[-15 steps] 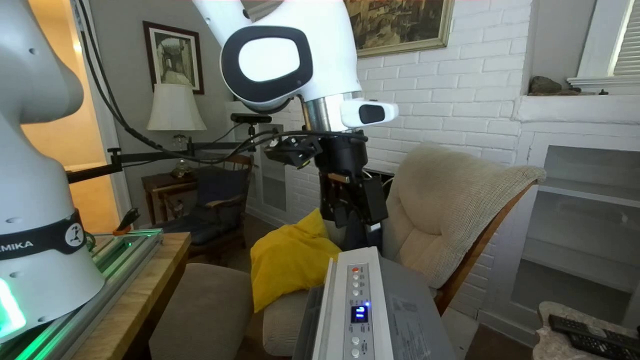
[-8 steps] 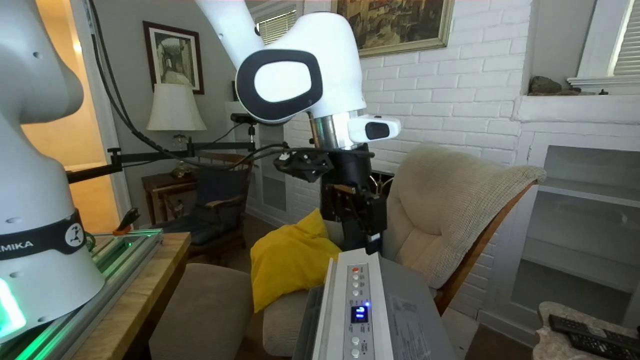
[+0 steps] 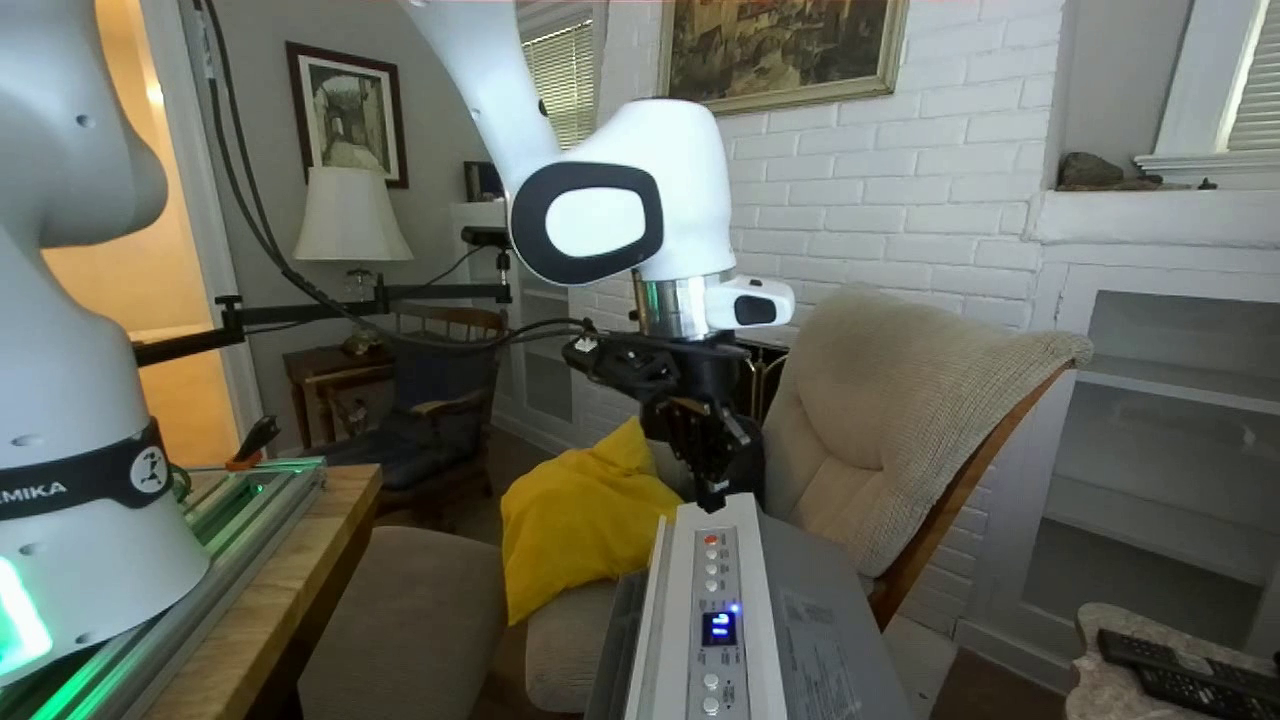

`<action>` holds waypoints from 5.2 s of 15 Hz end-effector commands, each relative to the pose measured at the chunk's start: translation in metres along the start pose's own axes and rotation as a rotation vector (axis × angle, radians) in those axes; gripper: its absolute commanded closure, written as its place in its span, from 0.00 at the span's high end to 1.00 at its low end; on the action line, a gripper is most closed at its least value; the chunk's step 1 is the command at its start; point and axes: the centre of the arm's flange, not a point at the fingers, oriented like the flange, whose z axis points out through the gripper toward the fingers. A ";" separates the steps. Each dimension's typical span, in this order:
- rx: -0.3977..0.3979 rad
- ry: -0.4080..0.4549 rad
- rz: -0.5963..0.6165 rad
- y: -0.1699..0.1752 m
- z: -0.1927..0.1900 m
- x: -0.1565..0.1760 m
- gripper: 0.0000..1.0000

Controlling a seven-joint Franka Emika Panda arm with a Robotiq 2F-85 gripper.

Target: Press the third button from the left on the air conditioner

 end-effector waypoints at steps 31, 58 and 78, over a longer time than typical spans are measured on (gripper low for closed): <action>-0.005 -0.077 -0.137 -0.018 0.081 0.012 0.00; 0.023 -0.059 -0.184 -0.032 0.063 0.023 0.00; 0.039 -0.252 0.162 -0.029 -0.085 0.027 1.00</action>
